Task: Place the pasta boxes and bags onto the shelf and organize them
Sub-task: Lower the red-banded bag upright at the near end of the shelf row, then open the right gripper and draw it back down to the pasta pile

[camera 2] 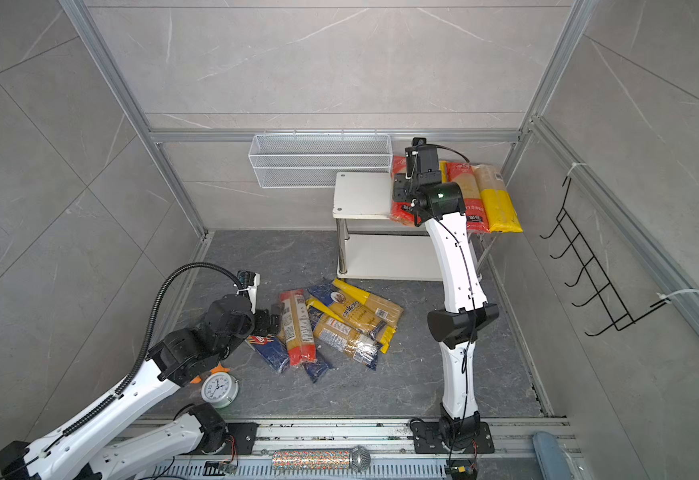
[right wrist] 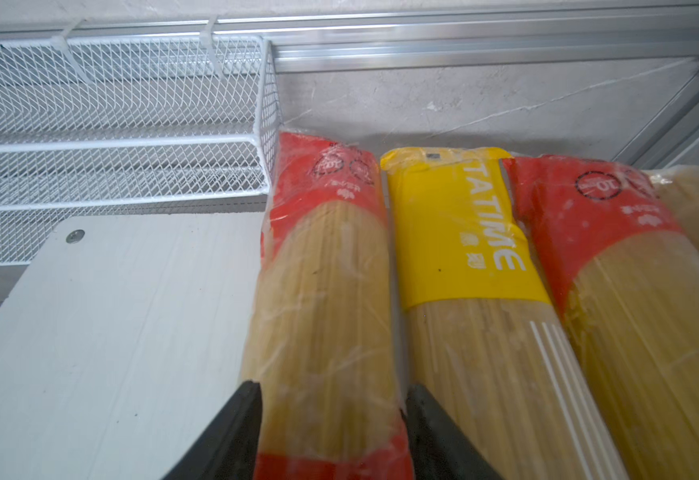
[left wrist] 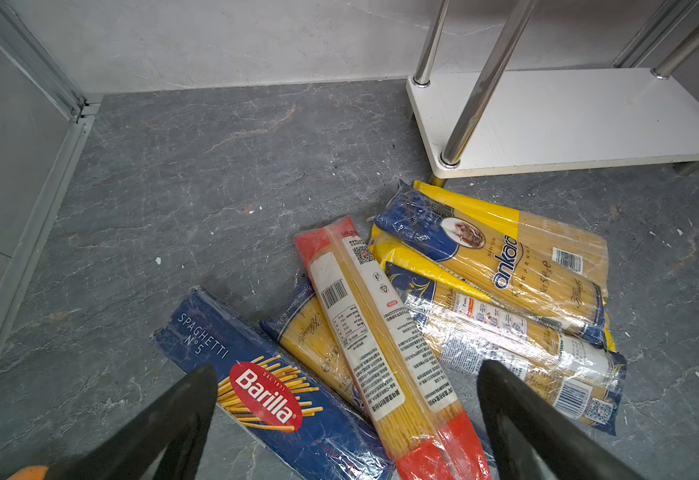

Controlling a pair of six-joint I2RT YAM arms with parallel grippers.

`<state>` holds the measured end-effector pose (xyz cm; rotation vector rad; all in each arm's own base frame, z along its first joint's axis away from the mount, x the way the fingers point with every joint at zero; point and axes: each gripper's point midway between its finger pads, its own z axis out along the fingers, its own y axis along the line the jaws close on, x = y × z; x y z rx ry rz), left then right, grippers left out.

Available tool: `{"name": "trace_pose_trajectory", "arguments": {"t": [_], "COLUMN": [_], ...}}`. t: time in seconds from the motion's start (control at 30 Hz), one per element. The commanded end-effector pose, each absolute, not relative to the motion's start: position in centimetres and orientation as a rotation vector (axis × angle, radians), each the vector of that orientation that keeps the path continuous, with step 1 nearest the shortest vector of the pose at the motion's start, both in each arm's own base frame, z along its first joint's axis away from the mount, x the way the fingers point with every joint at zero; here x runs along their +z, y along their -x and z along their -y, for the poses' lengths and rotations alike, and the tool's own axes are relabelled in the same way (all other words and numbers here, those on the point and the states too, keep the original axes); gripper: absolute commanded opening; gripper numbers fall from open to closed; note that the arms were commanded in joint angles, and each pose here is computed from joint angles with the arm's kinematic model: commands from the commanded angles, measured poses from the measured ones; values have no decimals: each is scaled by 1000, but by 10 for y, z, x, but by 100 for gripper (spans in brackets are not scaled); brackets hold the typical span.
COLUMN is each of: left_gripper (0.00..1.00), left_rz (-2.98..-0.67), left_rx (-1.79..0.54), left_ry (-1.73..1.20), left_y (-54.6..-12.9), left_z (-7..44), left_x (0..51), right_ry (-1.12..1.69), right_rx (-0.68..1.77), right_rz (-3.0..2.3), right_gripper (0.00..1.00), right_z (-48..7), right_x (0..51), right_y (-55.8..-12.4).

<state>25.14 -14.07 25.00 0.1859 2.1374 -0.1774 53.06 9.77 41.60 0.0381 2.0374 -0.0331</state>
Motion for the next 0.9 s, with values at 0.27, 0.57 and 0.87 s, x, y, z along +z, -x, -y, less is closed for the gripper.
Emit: {"name": "trace_pose_trajectory", "arguments": {"t": [0.27,0.57,0.87], "left_gripper": [100,100,100], "left_rz": [-2077,-2069,-2064], "left_rx": [-194,-224,-243], "left_ry": [-157,-142,-120], "left_y": [-252,-247,-239], "left_z": [136,134,126], "left_x": [270,273,274], "right_ry": [-40,-4,82], "right_rx": [6,-26,-39], "right_rz": [-2086,-2049,-2031], "right_gripper": [60,60,67], "right_z": [-104,-109,-128], "right_x": [410,433,450], "right_y": [-512,-487,-436]}}
